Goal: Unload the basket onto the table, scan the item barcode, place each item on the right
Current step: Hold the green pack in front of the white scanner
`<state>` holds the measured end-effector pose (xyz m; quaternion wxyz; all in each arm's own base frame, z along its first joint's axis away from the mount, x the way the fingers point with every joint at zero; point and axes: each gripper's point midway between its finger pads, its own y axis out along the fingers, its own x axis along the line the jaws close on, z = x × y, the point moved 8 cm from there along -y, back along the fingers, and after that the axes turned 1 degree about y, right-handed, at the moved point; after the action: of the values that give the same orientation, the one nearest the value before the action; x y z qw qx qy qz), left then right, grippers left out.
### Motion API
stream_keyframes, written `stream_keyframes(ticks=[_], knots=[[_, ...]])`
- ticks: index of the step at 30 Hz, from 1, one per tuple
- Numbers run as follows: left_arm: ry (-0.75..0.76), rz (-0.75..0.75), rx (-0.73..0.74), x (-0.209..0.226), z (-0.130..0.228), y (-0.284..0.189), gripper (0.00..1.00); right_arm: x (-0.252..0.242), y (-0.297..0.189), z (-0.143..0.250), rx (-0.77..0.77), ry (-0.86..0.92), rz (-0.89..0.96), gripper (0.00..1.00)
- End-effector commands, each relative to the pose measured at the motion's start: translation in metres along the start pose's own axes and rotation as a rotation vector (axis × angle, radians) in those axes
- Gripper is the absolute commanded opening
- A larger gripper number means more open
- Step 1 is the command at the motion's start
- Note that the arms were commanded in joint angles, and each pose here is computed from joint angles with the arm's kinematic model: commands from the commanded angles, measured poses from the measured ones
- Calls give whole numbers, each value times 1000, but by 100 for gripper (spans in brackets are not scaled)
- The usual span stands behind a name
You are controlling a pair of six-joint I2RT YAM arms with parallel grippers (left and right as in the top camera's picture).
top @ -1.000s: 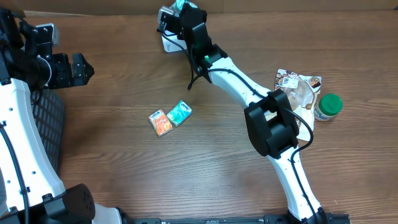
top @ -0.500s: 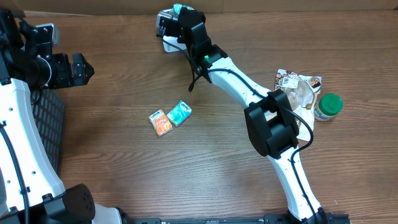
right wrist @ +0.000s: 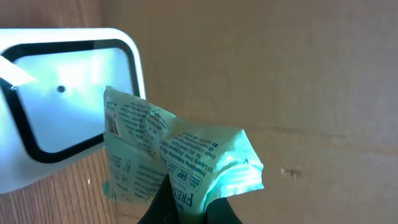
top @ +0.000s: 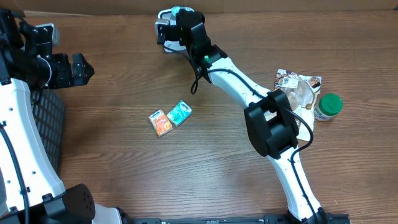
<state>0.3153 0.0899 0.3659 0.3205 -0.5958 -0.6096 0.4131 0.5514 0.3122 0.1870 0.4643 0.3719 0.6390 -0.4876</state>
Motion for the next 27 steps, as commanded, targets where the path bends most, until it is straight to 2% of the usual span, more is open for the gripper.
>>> stream_keyframes(ticks=[1,7,16,27], knots=[[27,2,-12,-3,-2,-2,100,-3,-3,-12,-34,-65,0,4],[27,2,-12,-3,-2,-2,99,3,-5,-16,-43,-75,-29,4],[27,2,-12,-3,-2,-2,99,-39,-10,-26,-89,-13,225,4],[27,2,-12,-3,-2,-2,99,-39,-9,-30,-184,-24,211,4]])
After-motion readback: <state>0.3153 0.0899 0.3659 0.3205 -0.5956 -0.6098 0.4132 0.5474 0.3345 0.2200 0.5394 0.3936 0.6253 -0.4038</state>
